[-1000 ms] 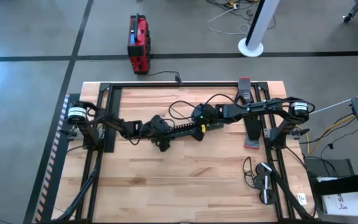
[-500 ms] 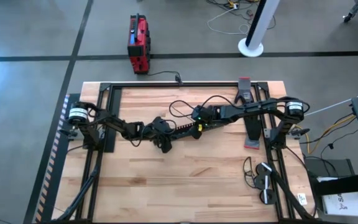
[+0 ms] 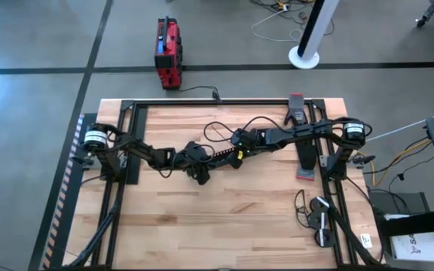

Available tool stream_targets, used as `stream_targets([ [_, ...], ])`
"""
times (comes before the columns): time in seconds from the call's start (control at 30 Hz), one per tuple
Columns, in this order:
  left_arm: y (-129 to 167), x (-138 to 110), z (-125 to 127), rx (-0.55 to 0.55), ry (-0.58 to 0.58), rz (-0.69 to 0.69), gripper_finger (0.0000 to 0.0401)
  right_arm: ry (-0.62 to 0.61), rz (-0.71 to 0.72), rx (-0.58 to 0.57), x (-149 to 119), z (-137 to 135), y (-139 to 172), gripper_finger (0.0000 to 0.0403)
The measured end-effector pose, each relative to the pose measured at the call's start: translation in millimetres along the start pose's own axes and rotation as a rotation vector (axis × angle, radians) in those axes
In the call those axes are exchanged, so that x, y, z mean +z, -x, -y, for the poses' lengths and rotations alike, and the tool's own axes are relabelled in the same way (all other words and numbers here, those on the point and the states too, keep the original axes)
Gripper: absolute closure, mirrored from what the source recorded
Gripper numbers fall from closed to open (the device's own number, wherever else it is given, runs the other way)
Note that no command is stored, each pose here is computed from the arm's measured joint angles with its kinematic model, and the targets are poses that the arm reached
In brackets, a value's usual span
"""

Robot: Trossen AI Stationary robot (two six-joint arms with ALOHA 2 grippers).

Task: Ziptie cables
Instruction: Put the zip tied cable wires into the cable duct

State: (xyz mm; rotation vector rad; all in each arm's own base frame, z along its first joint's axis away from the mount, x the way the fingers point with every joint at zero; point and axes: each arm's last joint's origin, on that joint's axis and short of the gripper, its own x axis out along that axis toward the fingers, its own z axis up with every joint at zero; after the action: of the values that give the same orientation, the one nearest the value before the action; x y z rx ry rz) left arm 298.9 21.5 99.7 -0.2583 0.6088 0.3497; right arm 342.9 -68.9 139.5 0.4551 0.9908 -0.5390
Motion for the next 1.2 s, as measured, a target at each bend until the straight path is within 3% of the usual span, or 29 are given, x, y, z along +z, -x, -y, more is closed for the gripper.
stream_targets([
  [0.5, 0, 1, 5, 0.035, -0.007, 0.014, 0.0192, -0.062, 0.002, 0.008, 0, 0, 0, 0.0403],
  [0.8, 0, 0, 5, 0.046, -0.011, 0.017, 0.0192, -0.108, -0.027, 0.054, -3, -3, -17, 0.0403],
  [1.2, 1, 0, 6, 0.048, -0.018, 0.017, 0.0192, -0.037, -0.018, 0.048, -4, -3, -21, 0.0402],
])
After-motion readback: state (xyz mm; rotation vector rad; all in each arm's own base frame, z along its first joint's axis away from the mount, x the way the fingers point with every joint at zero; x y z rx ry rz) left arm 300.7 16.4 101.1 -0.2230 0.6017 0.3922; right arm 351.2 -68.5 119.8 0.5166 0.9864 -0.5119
